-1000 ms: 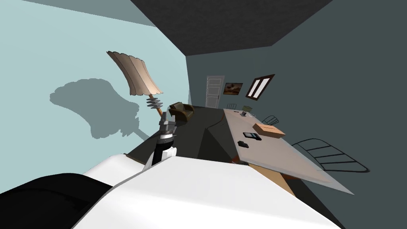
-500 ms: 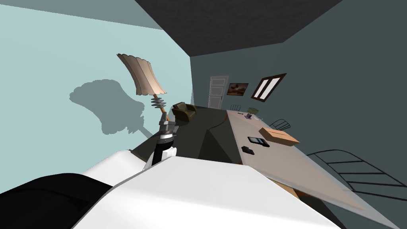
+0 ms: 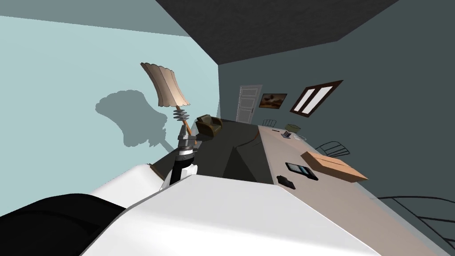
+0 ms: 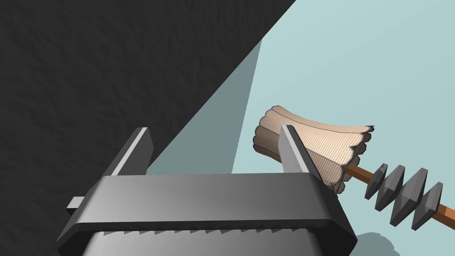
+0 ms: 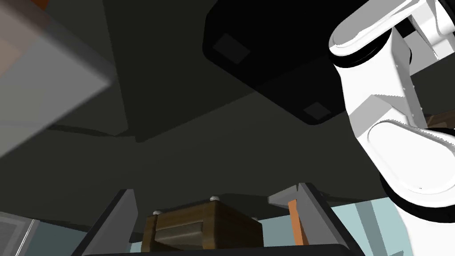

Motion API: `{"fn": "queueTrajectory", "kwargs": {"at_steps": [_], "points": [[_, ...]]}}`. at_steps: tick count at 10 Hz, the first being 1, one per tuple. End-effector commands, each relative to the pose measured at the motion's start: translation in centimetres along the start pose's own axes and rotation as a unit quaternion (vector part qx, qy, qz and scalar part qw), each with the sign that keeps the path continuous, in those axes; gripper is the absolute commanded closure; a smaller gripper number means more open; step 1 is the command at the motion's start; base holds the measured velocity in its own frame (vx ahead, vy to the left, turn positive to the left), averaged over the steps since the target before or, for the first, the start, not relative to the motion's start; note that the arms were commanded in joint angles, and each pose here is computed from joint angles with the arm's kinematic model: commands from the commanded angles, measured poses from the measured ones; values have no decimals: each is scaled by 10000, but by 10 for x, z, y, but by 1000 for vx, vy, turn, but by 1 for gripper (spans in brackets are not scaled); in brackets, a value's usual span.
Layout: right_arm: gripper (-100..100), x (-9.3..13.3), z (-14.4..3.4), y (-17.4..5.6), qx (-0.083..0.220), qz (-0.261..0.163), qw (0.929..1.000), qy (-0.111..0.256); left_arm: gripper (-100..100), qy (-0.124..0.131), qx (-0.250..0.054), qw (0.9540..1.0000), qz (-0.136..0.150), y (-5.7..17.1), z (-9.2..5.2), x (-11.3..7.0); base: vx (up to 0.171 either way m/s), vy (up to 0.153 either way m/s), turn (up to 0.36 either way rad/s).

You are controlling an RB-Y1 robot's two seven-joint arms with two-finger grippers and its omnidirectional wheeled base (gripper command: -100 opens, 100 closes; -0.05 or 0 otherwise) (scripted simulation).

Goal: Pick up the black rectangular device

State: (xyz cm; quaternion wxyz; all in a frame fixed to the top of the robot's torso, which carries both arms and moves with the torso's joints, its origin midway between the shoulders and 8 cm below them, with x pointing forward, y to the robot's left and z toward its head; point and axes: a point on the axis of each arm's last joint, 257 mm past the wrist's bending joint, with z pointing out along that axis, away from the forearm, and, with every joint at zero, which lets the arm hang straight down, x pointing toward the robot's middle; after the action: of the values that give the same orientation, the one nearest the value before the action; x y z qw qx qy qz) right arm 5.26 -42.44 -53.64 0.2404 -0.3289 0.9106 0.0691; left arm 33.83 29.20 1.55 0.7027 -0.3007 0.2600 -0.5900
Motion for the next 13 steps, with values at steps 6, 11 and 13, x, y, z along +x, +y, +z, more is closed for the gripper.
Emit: {"fn": "queueTrajectory", "kwargs": {"at_steps": [6, 11, 13], "points": [[-100, 101, -59, -38, -8, -950, 9863, 1345, 0, 0, 0, 10000, 0, 0, 0, 0, 112, -53, 102], [-100, 169, -110, -54, -168, -1666, 9577, 2339, 0, 0, 0, 10000, 1, 0, 0, 0, 175, -109, 146], [-100, 184, -114, -46, -284, -1836, 9493, 2535, 0, 0, -1, 10000, 2, 0, 0, 0, 245, -167, 119]]}}
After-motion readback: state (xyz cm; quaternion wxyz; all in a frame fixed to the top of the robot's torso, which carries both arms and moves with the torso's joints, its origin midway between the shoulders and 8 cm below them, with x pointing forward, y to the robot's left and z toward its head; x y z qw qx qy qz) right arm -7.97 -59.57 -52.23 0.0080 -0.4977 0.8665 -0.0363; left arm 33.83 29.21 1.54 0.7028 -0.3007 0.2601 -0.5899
